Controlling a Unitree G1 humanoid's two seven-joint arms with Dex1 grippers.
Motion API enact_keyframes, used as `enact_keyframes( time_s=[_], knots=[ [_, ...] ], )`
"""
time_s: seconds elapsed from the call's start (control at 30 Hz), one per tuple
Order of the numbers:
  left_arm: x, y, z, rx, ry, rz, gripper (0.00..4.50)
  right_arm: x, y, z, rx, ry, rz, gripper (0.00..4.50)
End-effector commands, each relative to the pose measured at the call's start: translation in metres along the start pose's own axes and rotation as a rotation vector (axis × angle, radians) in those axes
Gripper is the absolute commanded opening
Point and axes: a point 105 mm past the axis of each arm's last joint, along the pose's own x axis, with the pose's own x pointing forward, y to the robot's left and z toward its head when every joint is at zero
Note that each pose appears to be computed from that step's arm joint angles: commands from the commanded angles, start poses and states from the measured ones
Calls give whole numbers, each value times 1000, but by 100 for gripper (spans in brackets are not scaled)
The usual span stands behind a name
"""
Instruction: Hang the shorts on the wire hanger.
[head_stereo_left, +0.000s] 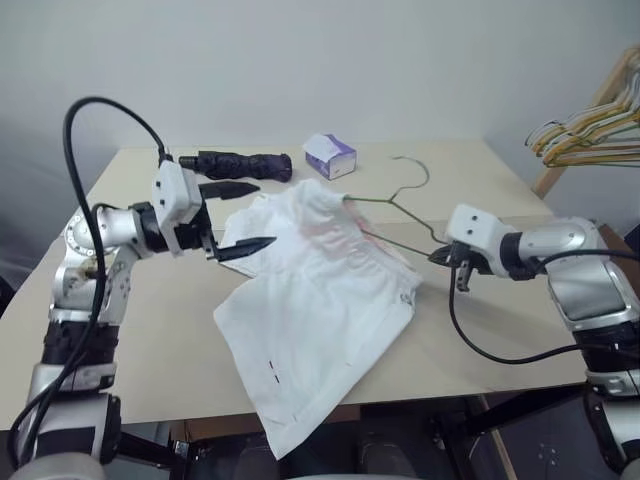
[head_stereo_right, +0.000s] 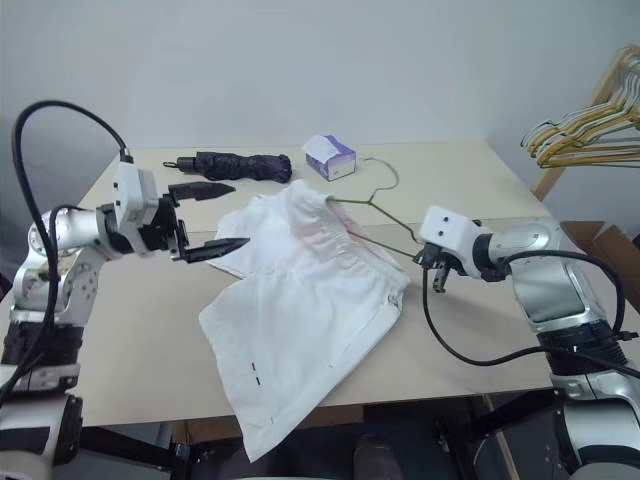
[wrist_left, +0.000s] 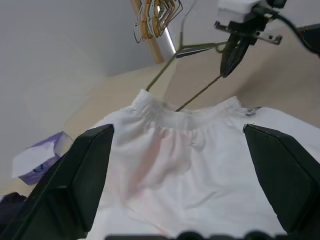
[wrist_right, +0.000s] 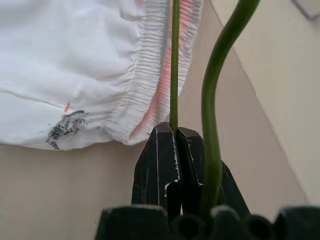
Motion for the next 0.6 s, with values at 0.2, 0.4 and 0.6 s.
enact_keyframes(
  time_s=[0.2, 0.4, 0.6],
  knots=[
    [14, 7, -1, 209, 48, -175, 447, -12, 18, 35, -177, -35, 41, 0],
    [26, -4, -22, 264, 125, -322, 447, -13, 25, 45, -204, -53, 87, 0],
    [37, -5, -51, 323, 254, -358, 406, -16, 28, 54, -193, -79, 113, 0]
  ],
)
